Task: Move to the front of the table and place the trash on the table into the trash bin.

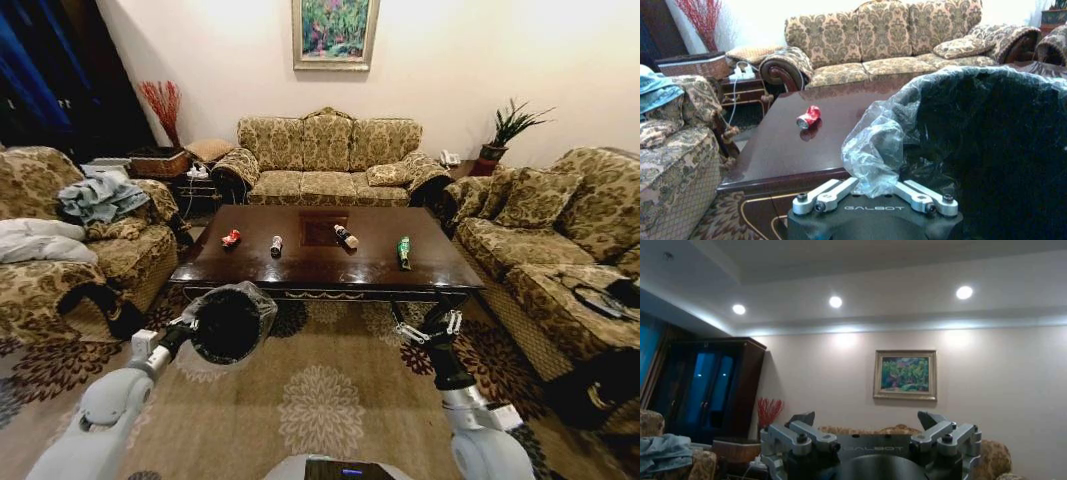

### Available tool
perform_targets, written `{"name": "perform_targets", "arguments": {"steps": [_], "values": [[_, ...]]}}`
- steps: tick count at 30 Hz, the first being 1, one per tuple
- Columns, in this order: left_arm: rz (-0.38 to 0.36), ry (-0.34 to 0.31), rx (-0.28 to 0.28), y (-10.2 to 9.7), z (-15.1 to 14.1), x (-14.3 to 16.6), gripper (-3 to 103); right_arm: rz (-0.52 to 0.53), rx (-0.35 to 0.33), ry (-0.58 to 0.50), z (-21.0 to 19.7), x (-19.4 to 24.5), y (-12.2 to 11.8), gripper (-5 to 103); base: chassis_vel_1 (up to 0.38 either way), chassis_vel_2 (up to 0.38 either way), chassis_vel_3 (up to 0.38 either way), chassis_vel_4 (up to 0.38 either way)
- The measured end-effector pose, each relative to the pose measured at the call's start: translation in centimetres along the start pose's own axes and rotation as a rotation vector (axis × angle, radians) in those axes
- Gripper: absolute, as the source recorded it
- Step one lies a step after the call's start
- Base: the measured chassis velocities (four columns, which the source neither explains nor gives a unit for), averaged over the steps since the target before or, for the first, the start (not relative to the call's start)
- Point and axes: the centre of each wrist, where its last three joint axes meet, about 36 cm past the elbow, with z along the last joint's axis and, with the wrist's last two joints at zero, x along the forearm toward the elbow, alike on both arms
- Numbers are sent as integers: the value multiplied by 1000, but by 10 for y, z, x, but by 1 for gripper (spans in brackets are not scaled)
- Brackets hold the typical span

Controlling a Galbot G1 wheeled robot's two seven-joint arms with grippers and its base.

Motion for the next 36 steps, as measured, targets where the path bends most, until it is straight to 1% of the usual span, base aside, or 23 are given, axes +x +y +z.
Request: {"name": "perform_targets", "arguments": {"steps": [8, 13, 16, 21, 24, 28, 30, 33, 34, 36], "values": [[2, -2, 1, 0, 0, 0, 0, -2, -1, 1, 0, 0, 0, 100, 0, 0, 0, 0], [-11, -5, 4, 0, 0, 0, 0, -4, 0, 1, 0, 0, 0, 100, 0, 0, 0, 0], [-39, -19, 6, -1, 1, -1, 0, -5, 0, 0, -1, 0, 0, 100, 0, 0, 0, 0], [-58, -25, 12, -2, 3, -3, 0, -5, 1, 0, -1, 0, 0, 100, 0, 0, 0, 0], [-93, -37, 54, -5, 6, -5, 0, -5, 2, 0, -1, 0, -1, 100, 0, 0, 0, 0], [-114, -41, 72, -9, 9, -6, 0, -5, 0, 3, 0, 0, -2, 100, 0, 0, 0, 0], [-114, -43, 66, -11, 8, -6, 0, -5, -1, 5, 0, 0, -2, 100, 0, 0, 0, 0], [-83, -52, 35, -8, 7, -5, 0, -6, -4, 6, -1, 0, -1, 100, 0, 0, 0, 0], [-83, -52, 35, -8, 7, -5, 0, -6, -4, 6, -1, 0, -1, 100, 0, 0, 0, 0], [-74, -54, 12, 1, 7, -4, 0, -8, -6, 7, 0, 0, 1, 100, 0, 0, 0, 0]]}}
